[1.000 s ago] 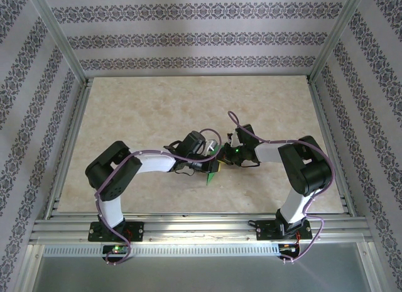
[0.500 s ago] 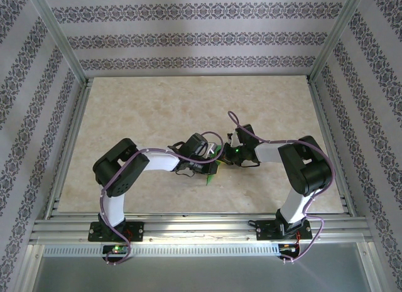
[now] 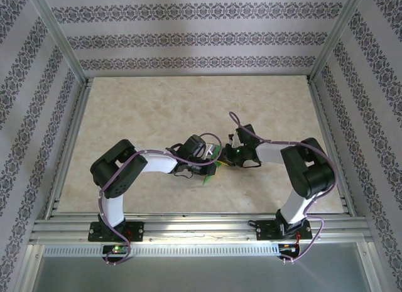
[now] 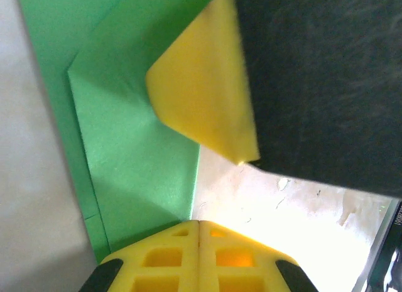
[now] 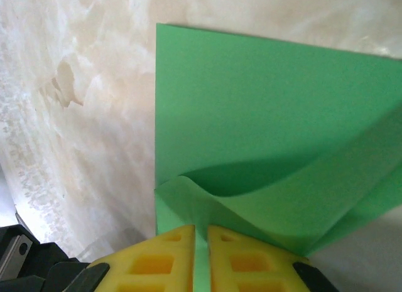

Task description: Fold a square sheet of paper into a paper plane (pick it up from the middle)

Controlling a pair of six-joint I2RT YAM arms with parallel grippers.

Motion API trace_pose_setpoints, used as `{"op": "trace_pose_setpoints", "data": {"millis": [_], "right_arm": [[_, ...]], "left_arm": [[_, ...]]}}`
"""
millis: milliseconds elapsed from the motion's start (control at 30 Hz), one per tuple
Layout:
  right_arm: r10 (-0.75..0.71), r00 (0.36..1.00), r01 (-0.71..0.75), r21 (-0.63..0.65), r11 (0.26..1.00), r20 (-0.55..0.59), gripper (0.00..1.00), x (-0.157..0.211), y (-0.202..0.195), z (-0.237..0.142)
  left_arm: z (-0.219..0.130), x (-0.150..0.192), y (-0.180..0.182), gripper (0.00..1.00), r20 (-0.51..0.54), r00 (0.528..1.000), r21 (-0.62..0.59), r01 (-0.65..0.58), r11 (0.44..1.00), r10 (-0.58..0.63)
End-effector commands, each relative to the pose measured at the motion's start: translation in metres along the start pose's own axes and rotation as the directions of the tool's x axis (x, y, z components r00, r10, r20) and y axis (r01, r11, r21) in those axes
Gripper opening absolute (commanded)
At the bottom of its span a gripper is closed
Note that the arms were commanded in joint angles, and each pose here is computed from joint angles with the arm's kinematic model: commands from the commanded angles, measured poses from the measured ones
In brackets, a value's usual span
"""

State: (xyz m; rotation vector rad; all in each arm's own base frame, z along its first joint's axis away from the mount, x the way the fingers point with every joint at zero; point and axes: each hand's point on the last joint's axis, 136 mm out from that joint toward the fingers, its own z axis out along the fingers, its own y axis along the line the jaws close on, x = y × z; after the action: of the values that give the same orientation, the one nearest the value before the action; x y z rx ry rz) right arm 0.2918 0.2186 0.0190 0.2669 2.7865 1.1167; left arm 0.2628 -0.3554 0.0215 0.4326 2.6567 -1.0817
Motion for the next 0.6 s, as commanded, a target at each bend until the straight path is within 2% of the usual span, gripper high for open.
{"op": "trace_pose_setpoints", "data": {"millis": [0,100,167,367,567], "right_arm": [[-0.052,0.996,0.050,0.028,0.998,0.070,0.15,-0.013,0.011,-0.020],[-0.084,0.987,0.080,0.032,0.996,0.140,0.15,-0.020,0.017,-0.038],[-0.096,0.985,0.097,0.000,0.995,0.145,0.13,-0.017,0.022,-0.041],[-0.129,0.988,0.133,-0.039,0.990,0.083,0.10,-0.003,0.034,-0.025],[-0.136,0.990,0.137,-0.015,0.990,0.048,0.09,0.002,0.032,-0.008]], "left_arm": [[-0.006,0.016,0.014,0.00,-0.047,0.999,-0.043,0.006,0.999,-0.008],[-0.006,0.023,0.013,0.01,-0.068,0.998,-0.025,0.003,1.000,-0.004],[-0.007,0.026,0.014,0.01,-0.070,0.998,-0.024,0.002,1.000,-0.004],[-0.008,0.028,0.013,0.01,-0.073,0.997,-0.016,-0.002,1.000,0.001],[-0.009,0.028,0.013,0.01,-0.072,0.997,-0.016,-0.002,1.000,0.001]]}}
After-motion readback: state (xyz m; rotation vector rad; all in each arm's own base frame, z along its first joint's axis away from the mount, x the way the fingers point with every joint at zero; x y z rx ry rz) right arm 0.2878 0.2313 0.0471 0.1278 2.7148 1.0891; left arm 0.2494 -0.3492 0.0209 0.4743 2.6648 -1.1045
